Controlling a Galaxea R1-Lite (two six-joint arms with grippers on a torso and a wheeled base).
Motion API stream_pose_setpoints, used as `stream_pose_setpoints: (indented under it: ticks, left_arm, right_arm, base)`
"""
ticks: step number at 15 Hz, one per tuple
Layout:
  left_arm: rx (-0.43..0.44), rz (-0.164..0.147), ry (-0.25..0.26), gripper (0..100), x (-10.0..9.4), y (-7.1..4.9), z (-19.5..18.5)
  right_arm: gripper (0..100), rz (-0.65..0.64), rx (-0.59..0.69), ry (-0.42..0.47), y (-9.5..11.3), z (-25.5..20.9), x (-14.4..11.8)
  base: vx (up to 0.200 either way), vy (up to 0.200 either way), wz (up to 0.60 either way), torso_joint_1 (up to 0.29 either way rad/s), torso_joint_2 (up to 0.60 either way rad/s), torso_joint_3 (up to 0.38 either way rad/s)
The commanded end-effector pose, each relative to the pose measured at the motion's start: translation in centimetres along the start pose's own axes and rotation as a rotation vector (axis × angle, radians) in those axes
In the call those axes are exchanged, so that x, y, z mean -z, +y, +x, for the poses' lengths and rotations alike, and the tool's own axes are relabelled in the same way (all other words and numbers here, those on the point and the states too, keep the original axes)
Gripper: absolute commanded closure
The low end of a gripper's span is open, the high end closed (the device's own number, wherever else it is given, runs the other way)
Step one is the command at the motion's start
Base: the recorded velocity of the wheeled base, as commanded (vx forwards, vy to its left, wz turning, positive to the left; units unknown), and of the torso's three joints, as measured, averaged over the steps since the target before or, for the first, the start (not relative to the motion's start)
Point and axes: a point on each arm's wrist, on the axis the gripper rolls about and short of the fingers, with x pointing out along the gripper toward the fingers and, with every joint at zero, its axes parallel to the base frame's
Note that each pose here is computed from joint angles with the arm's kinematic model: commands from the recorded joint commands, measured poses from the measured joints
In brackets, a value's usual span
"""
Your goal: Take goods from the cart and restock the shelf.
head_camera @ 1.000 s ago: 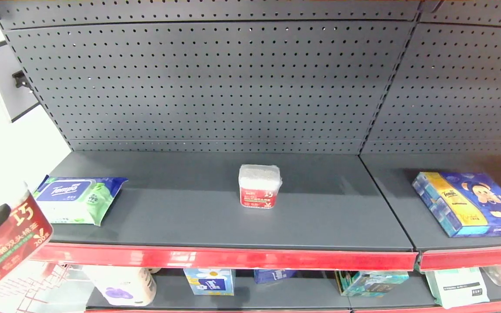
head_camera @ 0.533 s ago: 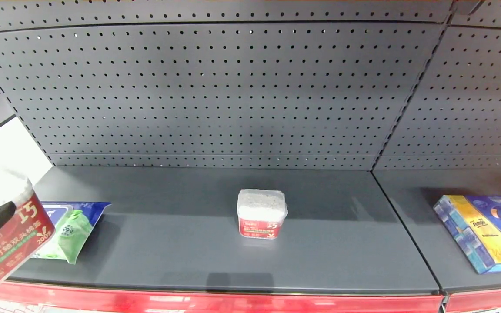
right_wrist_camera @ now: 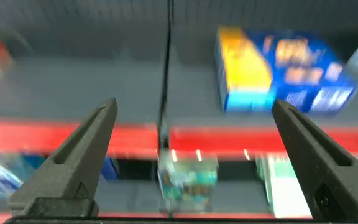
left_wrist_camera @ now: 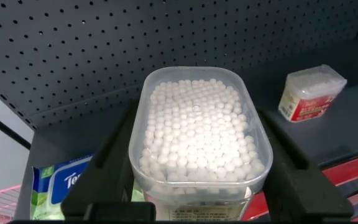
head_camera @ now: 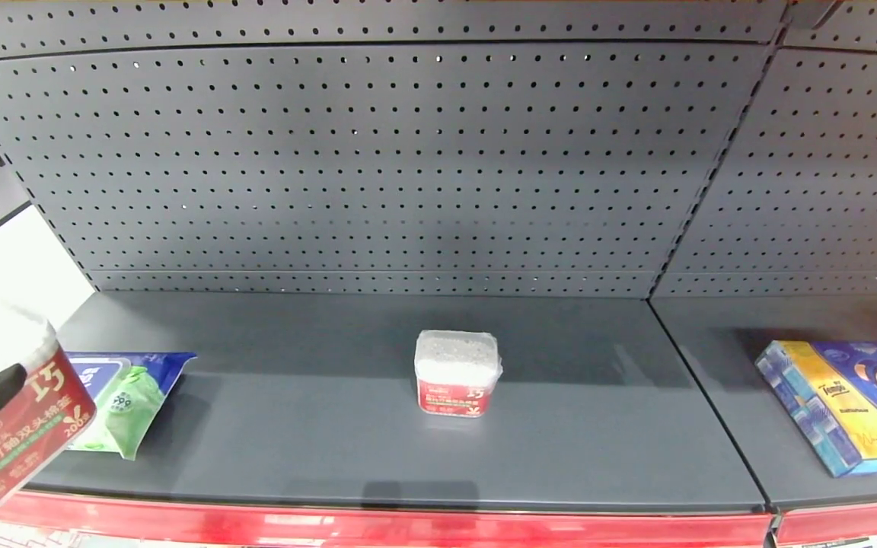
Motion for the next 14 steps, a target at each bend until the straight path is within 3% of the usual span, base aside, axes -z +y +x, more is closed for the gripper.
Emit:
stream_pose_setpoints:
  ticks: [1,3,5,8,9,11,14]
  left_arm:
    - [0.014,0.002,0.017,100,0.0,0.0,0.5]
    - [0.085,-0.007,0.015,100,-0.6,-0.1,1.3]
    - [0.14,-0.006,0.025,100,-1.1,-0.1,2.3]
    - [0.201,-0.011,0.057,100,-1.1,-0.3,3.5]
    - [0.267,-0.018,0.065,100,-0.9,-0.5,4.0]
    - [0.321,-0.022,0.074,100,-0.8,-0.6,4.4]
    - [0.329,-0.027,0.114,100,-0.7,-0.6,5.8]
  right_arm:
    - [0,0.074,-0.127,0.033,0.0,5.6,-14.5]
    - [0,-0.035,-0.295,0.148,0.8,8.2,-13.2]
    - [0,-0.026,-0.384,0.222,1.6,11.6,-13.2]
    - [0,-0.057,-0.643,0.379,3.9,15.6,-11.3]
    - [0,-0.055,-0.718,0.431,4.8,17.1,-10.6]
    - [0,-0.088,-0.817,0.442,6.1,19.6,-9.9]
    - [0,-0.125,-0.982,0.395,8.2,24.9,-8.7]
  base:
    - [0.0,0.0,0.0,0.0,0.0,0.0]
    - [0.0,0.0,0.0,0.0,0.0,0.0]
    - [0.0,0.0,0.0,0.0,0.0,0.0]
    - [0.0,0.0,0.0,0.0,0.0,0.0]
    - [0.0,0.0,0.0,0.0,0.0,0.0]
    - [0.0,0.0,0.0,0.0,0.0,0.0]
    - [0.0,0.0,0.0,0.0,0.0,0.0]
